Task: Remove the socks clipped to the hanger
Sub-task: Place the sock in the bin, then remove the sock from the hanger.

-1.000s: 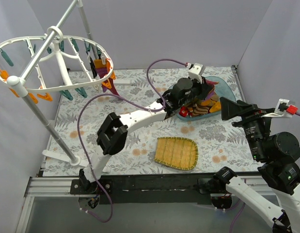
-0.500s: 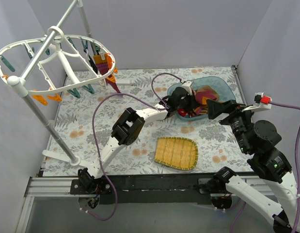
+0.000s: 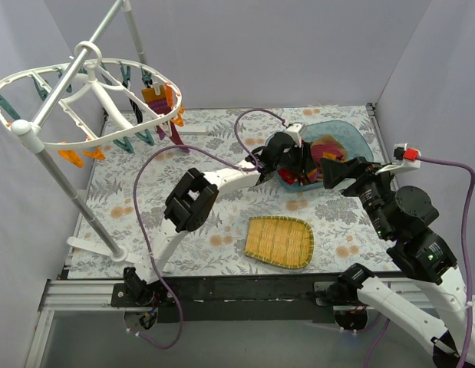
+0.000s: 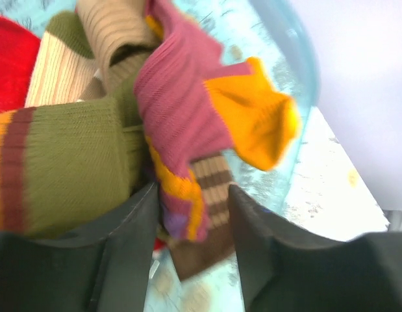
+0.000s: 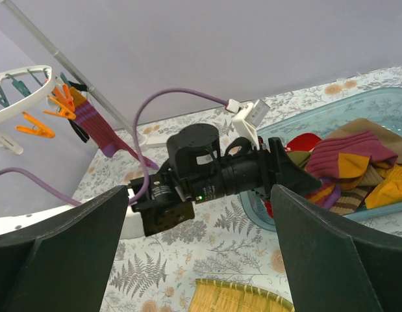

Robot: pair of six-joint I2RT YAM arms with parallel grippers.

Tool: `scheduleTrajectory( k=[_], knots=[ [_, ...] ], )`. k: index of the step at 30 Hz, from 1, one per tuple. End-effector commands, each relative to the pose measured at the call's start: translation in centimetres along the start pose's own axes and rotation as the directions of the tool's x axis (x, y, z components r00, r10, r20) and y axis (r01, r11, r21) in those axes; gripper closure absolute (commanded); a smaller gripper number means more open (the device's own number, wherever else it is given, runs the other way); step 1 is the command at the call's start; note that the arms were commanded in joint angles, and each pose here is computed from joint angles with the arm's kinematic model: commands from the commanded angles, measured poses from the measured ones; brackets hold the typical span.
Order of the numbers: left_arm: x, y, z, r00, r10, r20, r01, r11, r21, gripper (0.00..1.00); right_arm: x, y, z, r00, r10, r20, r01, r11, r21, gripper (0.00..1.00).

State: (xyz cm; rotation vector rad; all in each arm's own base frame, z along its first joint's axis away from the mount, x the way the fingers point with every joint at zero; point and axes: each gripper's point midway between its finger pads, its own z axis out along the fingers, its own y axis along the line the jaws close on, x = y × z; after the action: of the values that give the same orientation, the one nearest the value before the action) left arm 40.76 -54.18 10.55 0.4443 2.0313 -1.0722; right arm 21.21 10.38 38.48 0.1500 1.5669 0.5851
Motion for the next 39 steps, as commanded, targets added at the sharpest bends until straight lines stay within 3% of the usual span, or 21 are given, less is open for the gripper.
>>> scheduleTrajectory(
  k=[1,7,11,12,15,16,18,19,22,23,31,39],
  knots=[
    [-6.0,-4.8,-4.5,0.993,0.044,0.112,-0.053,0.996,0.072,0.52,-0.6,1.5,0.6,0.999,0.035,0.014,-0.035,0.998,-0.052,0.01],
    [-5.2,-5.1,-7.0,0.992,0.068,0.104,-0.077,0.993,0.085,0.5,0.5,2.6,1.5,0.999,0.044,-0.016,-0.045,0.994,-0.099,0.02],
    [-6.4,-6.0,-10.9,0.985,0.078,0.156,-0.091,0.993,0.078,0.5,2.3,3.2,3.4,0.997,0.016,-0.069,-0.024,0.994,-0.111,0.01],
    [-4.7,-5.2,-11.6,0.989,0.076,0.128,-0.085,0.994,0.064,0.5,2.6,3.6,3.7,0.996,0.011,-0.083,-0.021,0.992,-0.122,0.01],
    [-5.1,-5.6,-14.4,0.984,0.056,0.167,-0.066,0.996,0.059,0.5,3.8,4.8,5.1,0.992,-0.009,-0.128,-0.011,0.987,-0.159,0.01],
    [-2.8,-4.3,-14.9,0.99,0.042,0.134,-0.048,0.998,0.036,0.5,4.2,5.4,5.4,0.99,-0.017,-0.142,-0.01,0.982,-0.187,0.01],
    [-2.9,-4.6,-17.1,0.987,0.006,0.161,-0.012,0.999,0.037,0.5,4.7,6.2,6.7,0.988,-0.03,-0.153,-0.004,0.977,-0.215,0.02],
    [-0.3,-3.3,-17.9,0.992,-0.009,0.123,0.008,1.0,0.012,0.51,5.1,6.7,7.1,0.985,-0.04,-0.167,-0.002,0.97,-0.241,0.01],
    [1.0,-2.1,-20.7,0.987,-0.069,0.142,0.076,0.996,-0.046,0.52,6.3,7.9,9.0,0.98,-0.056,-0.19,-0.008,0.947,-0.322,0.02],
    [3.8,-0.3,-21.7,0.991,-0.088,0.104,0.098,0.99,-0.097,0.53,7.1,7.8,10.1,0.978,-0.061,-0.2,-0.008,0.945,-0.326,0.01],
    [8.9,6.3,-30.9,0.953,-0.229,0.196,0.291,0.868,-0.402,0.53,12.0,11.0,16.8,0.966,-0.116,-0.23,-0.045,0.802,-0.595,0.02],
    [10.2,8.4,-36.7,0.929,-0.255,0.268,0.362,0.781,-0.509,0.51,17.0,15.9,24.8,0.96,-0.151,-0.235,-0.072,0.68,-0.73,0.05]
  ],
)
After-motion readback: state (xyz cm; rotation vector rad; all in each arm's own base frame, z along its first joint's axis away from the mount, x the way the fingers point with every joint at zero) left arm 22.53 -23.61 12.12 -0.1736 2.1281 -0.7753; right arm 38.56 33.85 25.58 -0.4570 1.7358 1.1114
